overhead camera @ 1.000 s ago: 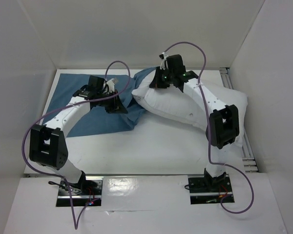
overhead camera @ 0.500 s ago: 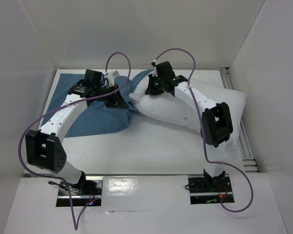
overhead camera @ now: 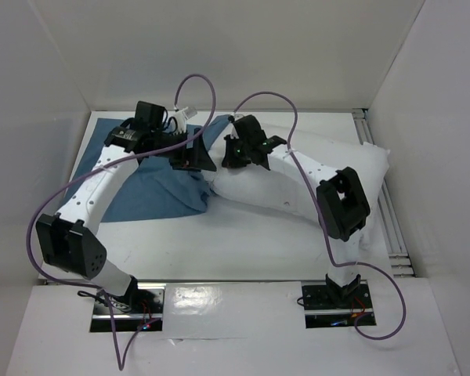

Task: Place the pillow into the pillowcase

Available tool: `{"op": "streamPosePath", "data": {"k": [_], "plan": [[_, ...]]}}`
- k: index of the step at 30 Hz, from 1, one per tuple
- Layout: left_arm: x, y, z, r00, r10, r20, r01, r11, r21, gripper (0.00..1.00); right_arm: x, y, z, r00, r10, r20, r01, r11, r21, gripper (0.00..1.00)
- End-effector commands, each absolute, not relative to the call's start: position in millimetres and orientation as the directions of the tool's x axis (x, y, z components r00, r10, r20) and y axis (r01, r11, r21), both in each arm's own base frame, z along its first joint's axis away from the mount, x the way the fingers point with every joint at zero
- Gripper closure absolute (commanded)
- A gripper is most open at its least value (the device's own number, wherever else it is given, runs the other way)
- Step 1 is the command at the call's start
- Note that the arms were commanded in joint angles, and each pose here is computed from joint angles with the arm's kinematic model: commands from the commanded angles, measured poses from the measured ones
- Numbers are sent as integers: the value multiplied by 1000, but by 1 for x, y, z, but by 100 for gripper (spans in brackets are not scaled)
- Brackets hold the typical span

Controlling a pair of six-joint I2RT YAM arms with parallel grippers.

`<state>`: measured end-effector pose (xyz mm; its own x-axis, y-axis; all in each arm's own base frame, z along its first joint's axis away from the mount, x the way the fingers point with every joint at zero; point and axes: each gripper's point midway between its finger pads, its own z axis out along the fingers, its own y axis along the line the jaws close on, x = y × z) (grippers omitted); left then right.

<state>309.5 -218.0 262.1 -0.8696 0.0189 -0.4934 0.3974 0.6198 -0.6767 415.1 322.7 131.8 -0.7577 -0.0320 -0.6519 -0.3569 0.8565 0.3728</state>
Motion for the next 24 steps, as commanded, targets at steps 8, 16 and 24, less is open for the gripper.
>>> {"op": "streamPosePath", "data": {"k": [8, 16, 24], "plan": [[390, -148, 243, -763, -169, -624, 105, 920, -377, 24, 403, 298, 112, -782, -62, -620, -310, 902, 301, 100], [412, -167, 185, -842, -138, -521, 108, 904, -414, 12, 401, 296, 113, -779, -70, -623, -317, 901, 295, 100], [411, -184, 165, -882, -90, -462, 148, 879, -453, 65, 411, 303, 127, -756, -55, -652, -328, 894, 305, 100]]}}
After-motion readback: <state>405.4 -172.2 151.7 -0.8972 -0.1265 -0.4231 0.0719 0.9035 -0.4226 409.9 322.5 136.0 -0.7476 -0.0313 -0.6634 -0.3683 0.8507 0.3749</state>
